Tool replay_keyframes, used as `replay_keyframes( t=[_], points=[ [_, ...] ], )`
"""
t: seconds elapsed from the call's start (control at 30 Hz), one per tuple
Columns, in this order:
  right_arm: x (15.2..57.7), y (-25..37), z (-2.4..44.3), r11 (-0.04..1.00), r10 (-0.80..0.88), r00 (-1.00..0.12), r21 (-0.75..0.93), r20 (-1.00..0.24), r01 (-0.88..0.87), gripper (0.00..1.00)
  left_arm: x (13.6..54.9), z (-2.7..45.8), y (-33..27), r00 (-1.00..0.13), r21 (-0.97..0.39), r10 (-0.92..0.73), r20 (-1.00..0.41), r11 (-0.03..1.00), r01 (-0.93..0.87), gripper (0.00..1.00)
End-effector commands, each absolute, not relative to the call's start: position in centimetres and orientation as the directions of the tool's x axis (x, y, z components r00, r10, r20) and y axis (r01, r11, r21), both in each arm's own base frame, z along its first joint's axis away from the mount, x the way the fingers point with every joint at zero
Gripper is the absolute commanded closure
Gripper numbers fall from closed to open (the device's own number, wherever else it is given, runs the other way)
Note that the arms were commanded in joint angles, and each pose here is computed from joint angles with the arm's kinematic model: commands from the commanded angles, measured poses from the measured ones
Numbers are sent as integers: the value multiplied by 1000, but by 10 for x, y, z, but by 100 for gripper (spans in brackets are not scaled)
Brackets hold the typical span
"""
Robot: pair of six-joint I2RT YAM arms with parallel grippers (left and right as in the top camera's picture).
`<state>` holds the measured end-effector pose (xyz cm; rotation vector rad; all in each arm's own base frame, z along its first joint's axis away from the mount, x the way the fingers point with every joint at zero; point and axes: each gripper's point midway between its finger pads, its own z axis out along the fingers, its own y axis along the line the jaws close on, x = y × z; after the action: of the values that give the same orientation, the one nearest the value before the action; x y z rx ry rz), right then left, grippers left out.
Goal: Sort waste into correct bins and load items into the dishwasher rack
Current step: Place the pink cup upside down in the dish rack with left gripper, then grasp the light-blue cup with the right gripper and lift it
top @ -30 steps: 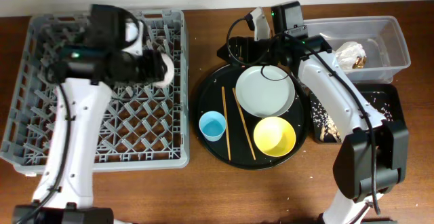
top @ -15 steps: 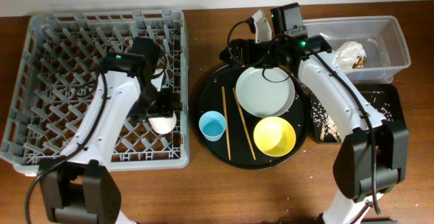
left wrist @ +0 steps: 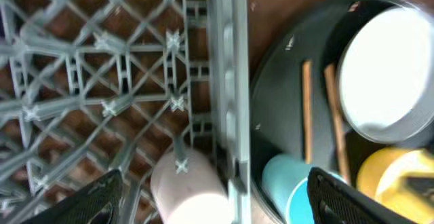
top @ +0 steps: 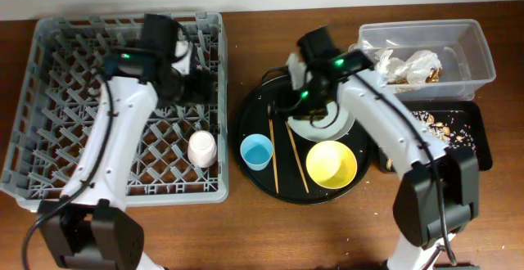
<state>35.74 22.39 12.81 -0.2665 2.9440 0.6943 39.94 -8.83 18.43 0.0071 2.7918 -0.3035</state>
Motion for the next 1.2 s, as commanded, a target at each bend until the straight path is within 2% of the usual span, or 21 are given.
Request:
replay_keyframes(
  t=[0.0, 0.07, 0.1, 0.3, 0.4, 0.57, 0.6, 0.63, 0.73, 0.77, 0.83, 0.87, 0.97, 1.03, 1.13, 1.17],
  points=[
    [342, 234, 117, 926, -238, -958, 258, -160, -274, 45, 407, 193, -73, -938, -311, -102, -332, 950, 7, 14],
    [335, 237, 110, 942, -243, -957, 199, -156, -271, 46, 410, 193, -59, -933, -306, -132, -334, 952, -26, 13],
    [331, 237, 105, 943, -248, -957, 189, -148, -274, 46, 411, 193, -54, -932, -304, -142, -334, 952, -37, 8],
    [322, 239, 84, 942, -240, -965, 214, -102, -257, 48, 414, 194, -51, -927, -305, -149, -345, 952, -40, 7],
    [319, 239, 64, 945, -243, -969, 212, -48, -248, 54, 413, 194, -51, -927, -305, -149, -344, 952, -40, 7],
    [319, 240, 60, 945, -243, -969, 213, -41, -247, 74, 413, 194, -51, -927, -305, -149, -344, 952, -40, 6],
    [319, 240, 60, 945, -243, -969, 213, -41, -247, 89, 413, 194, -51, -927, -305, -149, -344, 952, -40, 6],
    [319, 240, 60, 945, -243, -969, 213, -42, -246, 96, 413, 194, -51, -927, -305, -149, -344, 952, -40, 6],
    [323, 240, 67, 943, -232, -971, 233, -58, -239, 96, 413, 195, -53, -928, -313, -149, -343, 949, -37, 5],
    [334, 244, 85, 923, -204, -974, 311, -100, -226, 96, 413, 198, -62, -930, -362, -146, -338, 932, -14, 2],
    [361, 244, 119, 861, -142, -969, 459, -200, -221, 96, 413, 209, -85, -928, -467, -98, -358, 880, 88, 1],
    [377, 242, 141, 793, -110, -960, 560, -258, -242, 96, 412, 221, -104, -921, -552, -57, -386, 814, 182, 1],
    [406, 236, 191, 549, -63, -926, 761, -373, -345, 96, 405, 252, -138, -887, -683, 5, -462, 636, 360, 1],
    [413, 239, 223, 398, -62, -876, 793, -478, -461, 96, 396, 276, -155, -847, -730, 38, -530, 487, 478, 1],
    [411, 247, 253, 249, -69, -823, 789, -564, -562, 96, 392, 289, -161, -834, -753, 35, -551, 409, 515, 1],
    [412, 248, 257, 233, -66, -817, 787, -573, -571, 96, 390, 293, -162, -825, -753, 38, -564, 386, 533, 1]
  ],
)
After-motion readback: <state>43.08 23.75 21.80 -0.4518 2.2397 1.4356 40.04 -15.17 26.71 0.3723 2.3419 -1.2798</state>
